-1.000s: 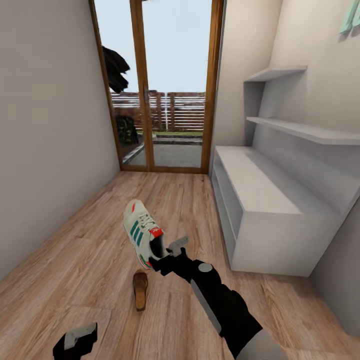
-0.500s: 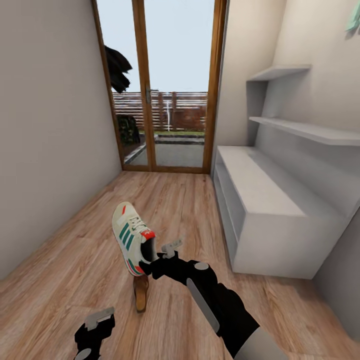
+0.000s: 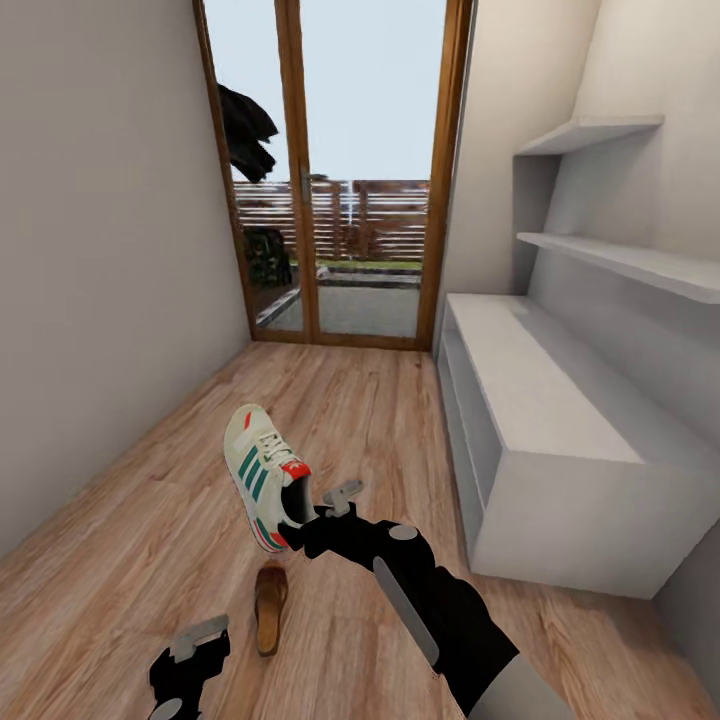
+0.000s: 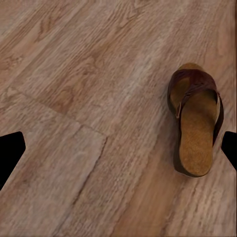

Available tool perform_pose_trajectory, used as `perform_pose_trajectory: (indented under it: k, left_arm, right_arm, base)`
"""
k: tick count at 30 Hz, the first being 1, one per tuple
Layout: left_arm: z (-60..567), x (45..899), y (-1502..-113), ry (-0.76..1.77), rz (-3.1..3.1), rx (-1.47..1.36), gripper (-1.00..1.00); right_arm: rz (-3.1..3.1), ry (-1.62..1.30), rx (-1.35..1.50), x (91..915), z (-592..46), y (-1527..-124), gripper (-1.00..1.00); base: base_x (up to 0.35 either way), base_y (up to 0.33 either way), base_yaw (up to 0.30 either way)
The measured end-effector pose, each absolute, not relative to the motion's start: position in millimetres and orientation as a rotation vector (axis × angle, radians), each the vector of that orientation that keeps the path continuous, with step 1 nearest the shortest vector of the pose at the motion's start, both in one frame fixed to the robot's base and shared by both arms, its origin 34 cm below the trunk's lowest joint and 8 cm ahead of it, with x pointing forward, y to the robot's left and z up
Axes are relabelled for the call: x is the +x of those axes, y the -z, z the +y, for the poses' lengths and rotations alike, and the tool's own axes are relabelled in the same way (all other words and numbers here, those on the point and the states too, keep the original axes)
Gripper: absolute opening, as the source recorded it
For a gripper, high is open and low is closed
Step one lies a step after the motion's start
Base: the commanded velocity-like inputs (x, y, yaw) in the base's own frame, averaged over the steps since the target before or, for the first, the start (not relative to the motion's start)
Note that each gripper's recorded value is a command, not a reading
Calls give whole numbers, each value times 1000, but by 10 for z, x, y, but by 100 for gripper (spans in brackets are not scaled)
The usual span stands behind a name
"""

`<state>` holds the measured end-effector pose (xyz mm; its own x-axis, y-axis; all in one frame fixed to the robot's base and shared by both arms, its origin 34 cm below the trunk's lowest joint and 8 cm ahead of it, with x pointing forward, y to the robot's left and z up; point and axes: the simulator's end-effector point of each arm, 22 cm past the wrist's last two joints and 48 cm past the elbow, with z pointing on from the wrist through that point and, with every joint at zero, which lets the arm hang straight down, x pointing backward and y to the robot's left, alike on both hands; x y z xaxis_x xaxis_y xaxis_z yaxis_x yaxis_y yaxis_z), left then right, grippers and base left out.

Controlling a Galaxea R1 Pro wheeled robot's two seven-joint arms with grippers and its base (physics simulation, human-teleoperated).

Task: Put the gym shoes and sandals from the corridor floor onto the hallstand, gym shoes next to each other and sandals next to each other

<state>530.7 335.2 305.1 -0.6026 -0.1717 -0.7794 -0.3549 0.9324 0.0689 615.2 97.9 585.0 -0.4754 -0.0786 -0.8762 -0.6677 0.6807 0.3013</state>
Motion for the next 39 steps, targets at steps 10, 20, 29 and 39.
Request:
perform_pose_trajectory:
  k: [10, 20, 29, 39]
  left_arm:
    - [3355, 5304, -3048, -274, 2226, -371, 100]
    - [3365, 5316, -3072, -274, 2217, -375, 100]
    - [3370, 5315, -3071, -276, 2216, -375, 100]
    - [3369, 5269, -3024, -277, 2227, -376, 100]
  right_arm:
    - [1961, -800, -580, 6147, 987, -5851, -100]
    - [1951, -841, -604, 6085, 1043, -5885, -100]
    - [1951, -842, -605, 6084, 1045, -5883, -100]
    - [1954, -844, -602, 6088, 1043, -5860, -100]
  base:
    - [178, -122, 1]
    - [247, -12, 0]
    - [219, -197, 0]
    - [100, -116, 99]
